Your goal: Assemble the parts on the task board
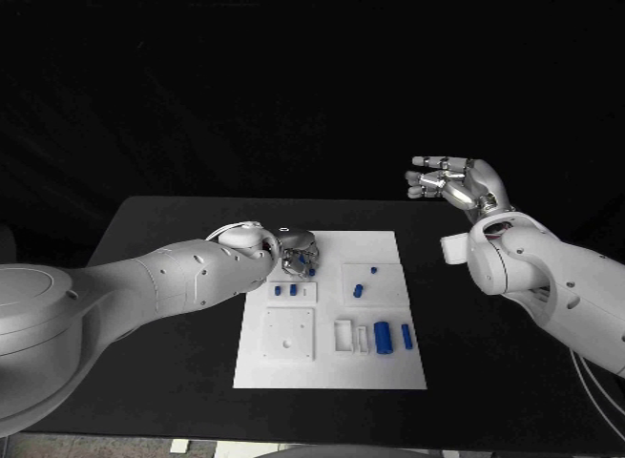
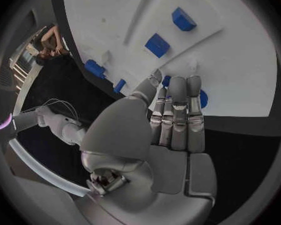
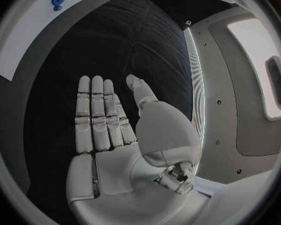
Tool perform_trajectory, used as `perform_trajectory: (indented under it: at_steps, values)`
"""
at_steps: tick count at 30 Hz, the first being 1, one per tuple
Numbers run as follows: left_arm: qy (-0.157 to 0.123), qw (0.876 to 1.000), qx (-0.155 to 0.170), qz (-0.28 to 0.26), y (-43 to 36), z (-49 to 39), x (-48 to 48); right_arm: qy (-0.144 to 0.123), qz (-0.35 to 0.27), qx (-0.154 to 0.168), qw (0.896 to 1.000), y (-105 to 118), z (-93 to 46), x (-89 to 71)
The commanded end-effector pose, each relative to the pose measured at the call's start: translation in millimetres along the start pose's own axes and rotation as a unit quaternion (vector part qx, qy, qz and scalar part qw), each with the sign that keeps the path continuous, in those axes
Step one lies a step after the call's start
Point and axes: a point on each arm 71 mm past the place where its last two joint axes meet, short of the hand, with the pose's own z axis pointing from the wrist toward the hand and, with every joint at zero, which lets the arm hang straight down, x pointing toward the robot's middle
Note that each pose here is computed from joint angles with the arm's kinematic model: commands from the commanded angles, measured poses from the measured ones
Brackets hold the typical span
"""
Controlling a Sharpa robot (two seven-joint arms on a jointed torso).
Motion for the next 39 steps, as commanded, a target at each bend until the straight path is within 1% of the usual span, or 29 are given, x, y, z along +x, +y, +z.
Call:
perform_trajectory:
  at_steps: [1, 9, 18, 26, 39]
  values:
    - [-0.025, 1.000, -0.002, -0.004, -1.2, 1.5, -1.1, 0.015, 0.000, -0.007, 1.000, 1, 0.1, 3.2]
    - [-0.042, 0.999, -0.005, -0.008, -2.1, 3.3, 0.2, 0.016, 0.001, -0.007, 1.000, 1, 0.3, 4.1]
    - [-0.047, 0.999, -0.012, -0.010, -0.2, 3.9, -0.4, 0.017, 0.002, -0.006, 1.000, 1, 0.5, 4.5]
    - [-0.032, 0.999, -0.011, -0.014, -1.4, 5.2, 1.8, 0.019, 0.003, -0.006, 1.000, 1, 0.7, 5.4]
    - [-0.005, 1.000, -0.012, -0.016, -2.6, 6.2, 9.7, 0.021, 0.003, -0.006, 1.000, 1, 0.6, 6.0]
